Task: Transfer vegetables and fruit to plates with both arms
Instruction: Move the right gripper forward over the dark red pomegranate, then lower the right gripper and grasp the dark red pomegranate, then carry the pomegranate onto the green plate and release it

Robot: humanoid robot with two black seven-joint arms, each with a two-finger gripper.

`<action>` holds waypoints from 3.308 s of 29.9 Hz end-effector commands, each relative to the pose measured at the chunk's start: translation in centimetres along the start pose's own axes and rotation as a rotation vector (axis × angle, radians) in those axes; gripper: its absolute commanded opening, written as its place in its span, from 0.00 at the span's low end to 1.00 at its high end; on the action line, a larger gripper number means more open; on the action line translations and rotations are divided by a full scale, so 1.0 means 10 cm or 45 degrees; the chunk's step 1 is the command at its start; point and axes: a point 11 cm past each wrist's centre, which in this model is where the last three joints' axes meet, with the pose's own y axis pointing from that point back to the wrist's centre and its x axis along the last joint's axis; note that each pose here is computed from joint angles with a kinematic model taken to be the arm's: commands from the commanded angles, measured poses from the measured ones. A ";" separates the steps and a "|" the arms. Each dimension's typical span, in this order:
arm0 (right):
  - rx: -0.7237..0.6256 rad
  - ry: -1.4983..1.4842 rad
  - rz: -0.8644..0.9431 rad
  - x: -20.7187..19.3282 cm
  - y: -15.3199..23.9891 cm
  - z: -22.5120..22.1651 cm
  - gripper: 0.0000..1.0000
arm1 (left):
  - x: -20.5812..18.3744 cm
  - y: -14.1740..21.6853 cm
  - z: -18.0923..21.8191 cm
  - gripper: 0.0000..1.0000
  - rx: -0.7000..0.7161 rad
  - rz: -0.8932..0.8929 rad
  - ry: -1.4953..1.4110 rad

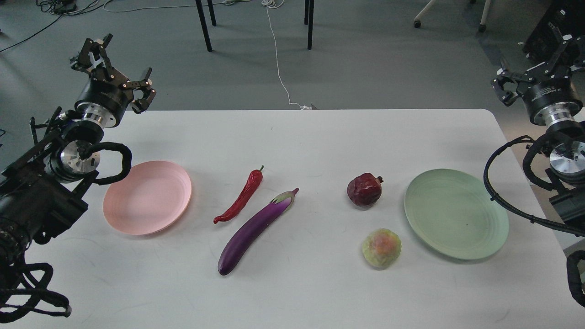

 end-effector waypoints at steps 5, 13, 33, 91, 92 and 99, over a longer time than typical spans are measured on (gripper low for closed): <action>-0.005 0.040 -0.019 -0.04 -0.03 -0.09 1.00 | 0.01 0.01 -0.03 0.98 0.021 0.002 -0.003; -0.138 0.457 -0.275 -0.82 -0.44 -0.57 1.00 | -0.03 -0.02 0.00 0.98 0.000 -0.008 0.003; -1.012 2.044 -1.423 -2.61 -0.04 1.53 0.98 | -0.06 -0.05 0.08 0.98 -0.030 -0.015 0.012; -1.639 2.689 -1.512 -1.11 0.60 0.83 0.47 | -0.10 -0.07 0.21 0.98 -0.097 -0.036 -0.005; -1.668 2.694 -1.488 -1.01 0.62 0.74 0.48 | -0.10 -0.07 0.22 0.98 -0.112 -0.037 -0.007; -1.859 2.727 -1.418 -0.42 0.87 0.46 0.52 | -0.09 -0.05 0.26 0.98 -0.163 -0.038 -0.021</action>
